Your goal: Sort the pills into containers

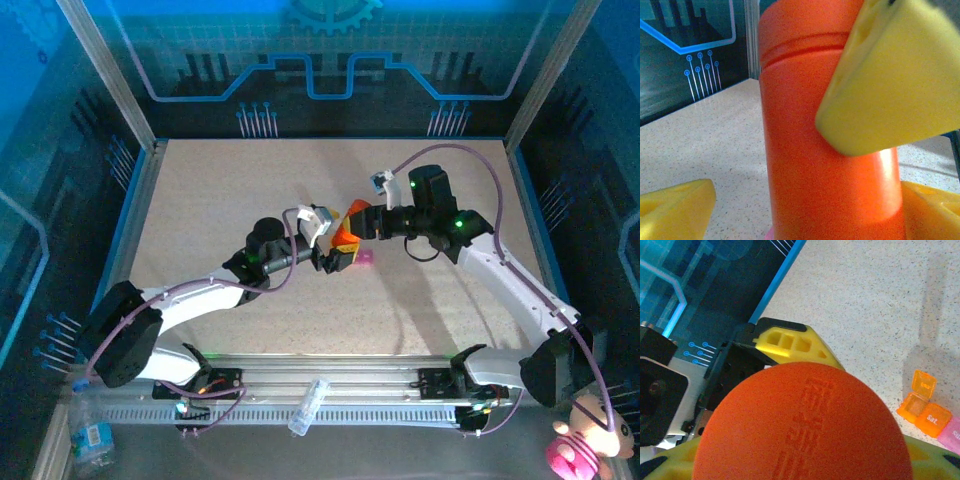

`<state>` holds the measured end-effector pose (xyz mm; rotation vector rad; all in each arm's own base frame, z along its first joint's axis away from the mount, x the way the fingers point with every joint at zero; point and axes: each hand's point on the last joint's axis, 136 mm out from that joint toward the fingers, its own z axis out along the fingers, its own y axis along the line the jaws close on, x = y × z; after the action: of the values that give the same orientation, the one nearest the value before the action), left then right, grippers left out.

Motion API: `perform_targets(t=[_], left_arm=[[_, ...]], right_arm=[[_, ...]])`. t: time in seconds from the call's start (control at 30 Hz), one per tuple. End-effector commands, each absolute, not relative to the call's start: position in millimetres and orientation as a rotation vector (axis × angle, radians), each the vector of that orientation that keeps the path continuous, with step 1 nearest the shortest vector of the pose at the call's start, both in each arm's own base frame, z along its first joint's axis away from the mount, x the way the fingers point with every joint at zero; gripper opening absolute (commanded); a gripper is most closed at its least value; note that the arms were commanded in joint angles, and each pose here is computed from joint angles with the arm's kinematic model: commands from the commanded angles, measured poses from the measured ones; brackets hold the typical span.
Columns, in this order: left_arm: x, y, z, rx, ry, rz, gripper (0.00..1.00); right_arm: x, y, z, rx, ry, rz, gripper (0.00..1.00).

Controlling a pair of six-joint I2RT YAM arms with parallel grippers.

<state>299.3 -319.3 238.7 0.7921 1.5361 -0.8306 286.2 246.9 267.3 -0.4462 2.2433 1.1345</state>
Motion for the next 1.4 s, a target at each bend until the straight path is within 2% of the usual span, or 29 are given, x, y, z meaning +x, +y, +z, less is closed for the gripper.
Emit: perform_targets(t=[0.0, 0.17, 0.57, 0.8, 0.97, 1.1, 1.37], left_arm=[[301, -328, 257, 0.779, 1.493, -0.865, 0.90], [302, -329, 259, 0.773, 1.499, -0.871, 0.86], [302, -332, 251, 0.780, 1.548, -0.892, 0.67], [302, -329, 243, 0.764, 1.584, -0.885, 0.76], [303, -327, 240, 0.756, 1.593, -0.882, 0.76], [302, -328, 239, 0.753, 1.605, -0.890, 0.69], [303, -326, 238, 0.726, 1.619, -0.899, 0.43]], right_arm=[[282, 258, 284, -0.488, 2.185, 1.185, 0.43], [280, 264, 283, -0.509, 2.190, 1.176, 0.43], [278, 270, 285, -0.530, 2.178, 1.178, 0.43], [279, 270, 284, -0.527, 2.179, 1.167, 0.43], [280, 270, 283, -0.524, 2.181, 1.163, 0.43], [280, 269, 283, -0.521, 2.181, 1.162, 0.43], [280, 269, 278, -0.504, 2.193, 1.164, 0.44]])
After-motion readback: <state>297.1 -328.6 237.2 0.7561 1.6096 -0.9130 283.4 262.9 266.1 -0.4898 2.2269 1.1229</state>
